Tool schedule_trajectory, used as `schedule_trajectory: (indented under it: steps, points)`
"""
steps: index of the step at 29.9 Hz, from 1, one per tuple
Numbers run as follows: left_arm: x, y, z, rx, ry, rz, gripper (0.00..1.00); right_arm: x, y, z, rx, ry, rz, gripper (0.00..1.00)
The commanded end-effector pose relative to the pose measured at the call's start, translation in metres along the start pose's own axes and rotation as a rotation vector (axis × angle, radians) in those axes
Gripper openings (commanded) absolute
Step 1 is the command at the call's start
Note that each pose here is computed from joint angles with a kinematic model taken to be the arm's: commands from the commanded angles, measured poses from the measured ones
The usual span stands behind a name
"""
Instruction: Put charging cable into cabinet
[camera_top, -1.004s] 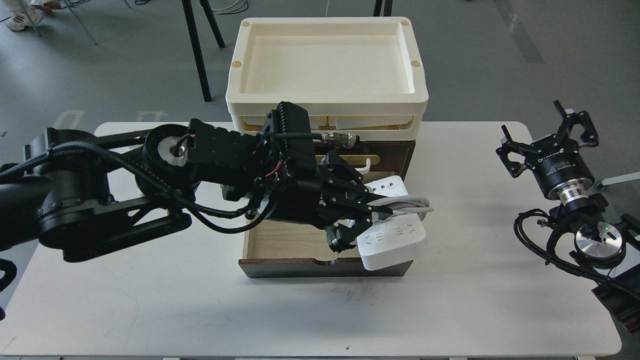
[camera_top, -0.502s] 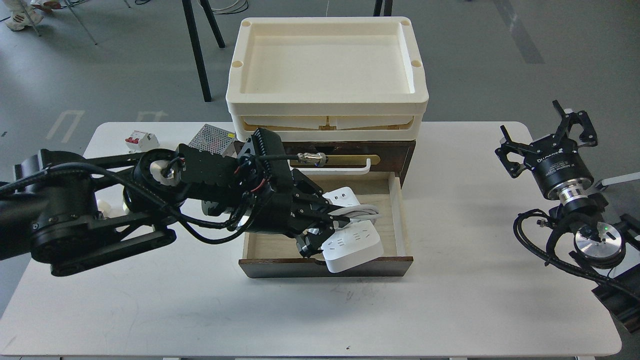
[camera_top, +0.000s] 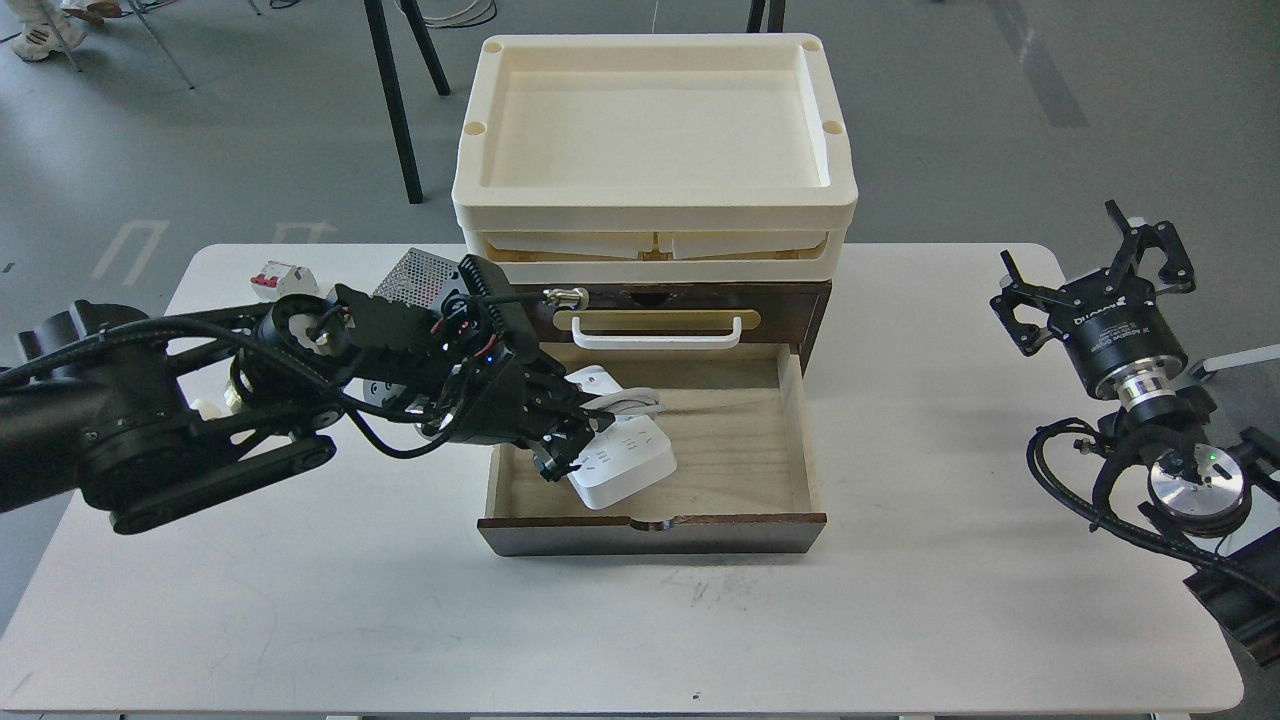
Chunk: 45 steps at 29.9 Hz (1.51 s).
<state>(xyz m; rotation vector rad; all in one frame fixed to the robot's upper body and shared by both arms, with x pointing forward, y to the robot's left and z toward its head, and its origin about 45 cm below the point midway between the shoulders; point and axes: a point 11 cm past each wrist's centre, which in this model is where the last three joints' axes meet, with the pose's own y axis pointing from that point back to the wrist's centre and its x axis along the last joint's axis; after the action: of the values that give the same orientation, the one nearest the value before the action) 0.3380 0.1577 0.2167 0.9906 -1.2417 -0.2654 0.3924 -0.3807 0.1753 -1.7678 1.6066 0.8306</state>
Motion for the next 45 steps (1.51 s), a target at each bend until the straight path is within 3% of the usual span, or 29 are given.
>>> schedule_trajectory:
  steps: [1,8,10,11,13,14,17,19,21,28,36,40,45]
  points:
    - [-0.006,-0.004,-0.013,0.047,0.003,-0.019,0.07,0.000,0.000,0.000,-0.001,0.000,0.000,1.00]
    - [-0.009,-0.012,-0.025,0.079,0.016,-0.036,0.10,0.000,0.000,0.000,0.001,0.000,0.000,1.00]
    - [-0.010,-0.013,-0.024,0.078,0.017,-0.037,0.15,0.000,0.000,0.000,0.000,-0.001,0.001,1.00]
    - [-0.009,-0.013,-0.023,0.076,0.015,-0.036,0.22,0.000,0.000,0.000,0.001,-0.001,0.000,1.00]
    - [-0.011,-0.014,-0.020,0.067,0.017,-0.036,0.50,0.000,0.000,0.000,0.001,0.000,0.000,1.00]
    - [-0.013,-0.015,-0.018,0.059,0.022,-0.038,0.57,-0.001,0.000,0.000,0.001,0.000,-0.001,1.00]
    - [-0.022,-0.018,-0.014,0.046,0.044,-0.045,0.65,0.000,0.000,0.000,0.001,0.000,0.000,1.00]
    - [-0.023,-0.019,-0.010,0.030,0.051,-0.042,0.80,0.000,0.000,0.000,0.001,0.000,0.000,1.00]
    - [-0.020,-0.016,0.000,-0.007,0.055,-0.022,0.87,-0.001,-0.001,0.000,0.001,-0.001,-0.002,1.00]
    - [0.053,0.033,0.014,-0.250,0.351,0.315,0.95,0.000,0.000,0.000,-0.001,0.002,-0.001,1.00]
    - [0.138,0.145,-0.022,-0.720,0.873,0.865,0.99,-0.001,0.000,0.001,-0.001,0.000,-0.002,1.00]
    - [0.135,0.183,-0.082,-0.796,1.127,1.100,0.99,-0.001,-0.001,0.000,0.000,0.000,-0.002,1.00]
    - [0.077,0.209,-0.171,-0.753,1.465,1.390,0.99,-0.001,-0.002,-0.002,0.008,-0.002,-0.003,1.00]
